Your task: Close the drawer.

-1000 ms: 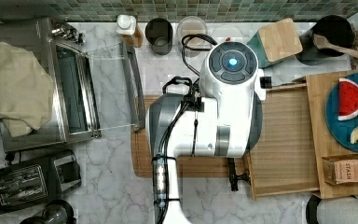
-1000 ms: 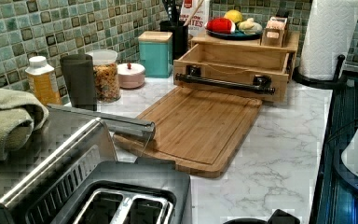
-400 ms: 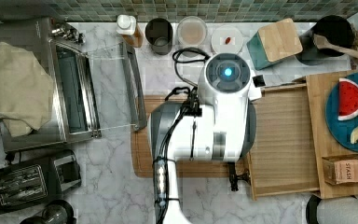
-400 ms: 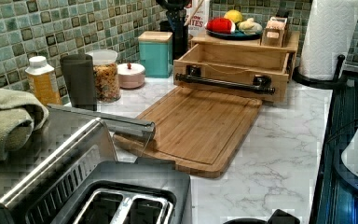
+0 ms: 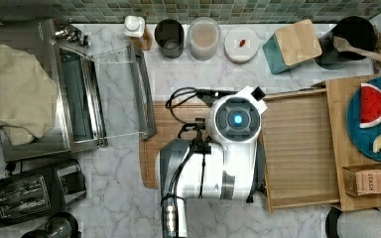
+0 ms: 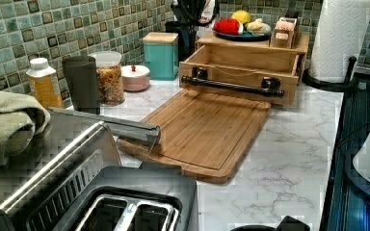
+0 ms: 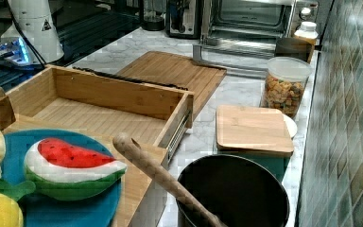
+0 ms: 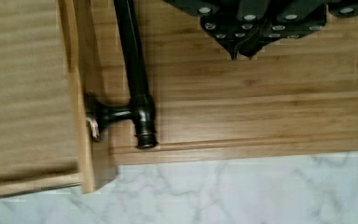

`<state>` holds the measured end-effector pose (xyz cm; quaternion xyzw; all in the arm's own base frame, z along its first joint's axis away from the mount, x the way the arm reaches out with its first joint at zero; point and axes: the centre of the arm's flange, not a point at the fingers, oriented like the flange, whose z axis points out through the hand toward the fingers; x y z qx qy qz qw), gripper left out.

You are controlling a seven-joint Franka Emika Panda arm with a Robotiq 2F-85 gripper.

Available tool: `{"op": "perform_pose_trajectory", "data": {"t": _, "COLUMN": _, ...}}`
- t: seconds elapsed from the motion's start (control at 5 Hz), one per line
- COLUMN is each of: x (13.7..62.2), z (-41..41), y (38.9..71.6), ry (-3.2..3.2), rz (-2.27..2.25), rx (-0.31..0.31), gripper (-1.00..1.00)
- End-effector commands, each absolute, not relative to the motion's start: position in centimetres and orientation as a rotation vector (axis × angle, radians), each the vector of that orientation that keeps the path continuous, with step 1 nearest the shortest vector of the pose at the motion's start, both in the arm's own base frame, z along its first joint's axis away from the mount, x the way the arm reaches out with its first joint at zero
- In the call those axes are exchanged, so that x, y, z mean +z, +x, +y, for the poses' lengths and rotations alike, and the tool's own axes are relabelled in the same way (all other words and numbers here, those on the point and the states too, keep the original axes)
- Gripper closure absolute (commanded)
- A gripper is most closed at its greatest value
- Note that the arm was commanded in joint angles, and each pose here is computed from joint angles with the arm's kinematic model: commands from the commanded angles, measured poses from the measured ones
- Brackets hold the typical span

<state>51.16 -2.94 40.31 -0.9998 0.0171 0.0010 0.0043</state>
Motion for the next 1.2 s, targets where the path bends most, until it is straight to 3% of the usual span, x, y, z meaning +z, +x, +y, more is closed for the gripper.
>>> {"op": "perform_pose_trajectory", "data": {"t": 0.2, "x": 32.0, "z": -4.3, "y": 49.0, "ry": -3.155, "rz": -0.256, "rx": 0.096, "gripper": 1.0}}
{"op": "perform_pose_trajectory", "data": {"t": 0.6, "x": 26.5, "z": -3.9, "y": 45.9, "ry": -3.13, "rz": -0.14, "rx": 0.045, "gripper": 1.0}}
{"op": "perform_pose_trajectory", "data": {"t": 1.0, "x": 27.6, "z": -4.4, "y": 43.7, "ry": -3.158, "rz": -0.044, "rx": 0.196, "gripper": 1.0}}
{"op": "perform_pose_trajectory", "data": {"t": 1.2, "x": 27.7, "z": -6.8, "y": 43.2, "ry": -3.193, "rz": -0.107, "rx": 0.081, "gripper": 1.0}}
